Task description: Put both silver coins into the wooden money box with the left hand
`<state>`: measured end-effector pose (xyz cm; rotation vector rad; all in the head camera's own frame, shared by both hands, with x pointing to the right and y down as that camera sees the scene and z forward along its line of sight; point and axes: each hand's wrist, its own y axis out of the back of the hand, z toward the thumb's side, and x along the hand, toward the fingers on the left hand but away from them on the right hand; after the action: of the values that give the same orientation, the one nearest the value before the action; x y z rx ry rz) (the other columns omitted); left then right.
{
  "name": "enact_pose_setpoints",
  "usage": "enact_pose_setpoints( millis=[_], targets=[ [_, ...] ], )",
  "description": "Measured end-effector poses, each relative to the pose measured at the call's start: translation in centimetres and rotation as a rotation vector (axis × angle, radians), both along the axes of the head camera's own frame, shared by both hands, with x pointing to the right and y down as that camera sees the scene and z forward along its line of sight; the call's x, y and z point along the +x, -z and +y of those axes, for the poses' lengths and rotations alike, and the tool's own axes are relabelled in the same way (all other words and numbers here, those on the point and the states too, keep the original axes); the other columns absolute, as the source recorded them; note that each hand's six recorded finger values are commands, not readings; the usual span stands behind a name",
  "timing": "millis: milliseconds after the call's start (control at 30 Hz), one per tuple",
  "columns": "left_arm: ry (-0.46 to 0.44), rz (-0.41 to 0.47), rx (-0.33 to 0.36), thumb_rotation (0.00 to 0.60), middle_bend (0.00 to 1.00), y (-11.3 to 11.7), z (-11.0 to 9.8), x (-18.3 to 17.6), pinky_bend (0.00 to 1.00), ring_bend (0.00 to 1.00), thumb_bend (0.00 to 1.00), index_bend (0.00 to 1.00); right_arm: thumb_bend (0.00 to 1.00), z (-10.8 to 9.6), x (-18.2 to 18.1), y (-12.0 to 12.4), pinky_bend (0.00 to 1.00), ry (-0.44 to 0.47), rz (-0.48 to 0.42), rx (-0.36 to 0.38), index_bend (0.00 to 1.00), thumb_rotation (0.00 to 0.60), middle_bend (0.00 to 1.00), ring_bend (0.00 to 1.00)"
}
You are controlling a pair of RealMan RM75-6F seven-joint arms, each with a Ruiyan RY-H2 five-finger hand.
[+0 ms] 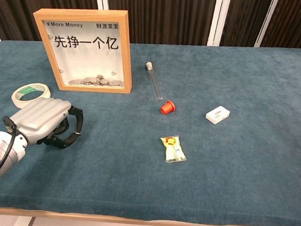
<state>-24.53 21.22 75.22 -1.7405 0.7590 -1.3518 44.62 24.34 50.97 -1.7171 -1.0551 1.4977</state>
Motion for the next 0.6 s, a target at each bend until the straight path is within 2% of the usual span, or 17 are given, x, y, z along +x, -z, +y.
enact_pose_setpoints(
  millis=[233, 600],
  targets=[
    [-0.001, -0.001, 0.002, 0.600, 1.00, -0.02, -0.09, -0.02, 1.00, 1.00, 0.40, 0.60, 0.10, -0.01, 0.01, 0.01, 0.00, -0.001, 0.001, 0.001, 0.00, 0.600, 0.00, 0.00],
    [0.010, 0.010, 0.030, 0.600, 1.00, 0.28, -0.39, 0.05, 1.00, 1.00, 0.50, 0.69, 0.10, 0.01, 0.04, 0.00, 0.00, -0.001, 0.003, -0.001, 0.00, 0.600, 0.00, 0.00]
  ],
)
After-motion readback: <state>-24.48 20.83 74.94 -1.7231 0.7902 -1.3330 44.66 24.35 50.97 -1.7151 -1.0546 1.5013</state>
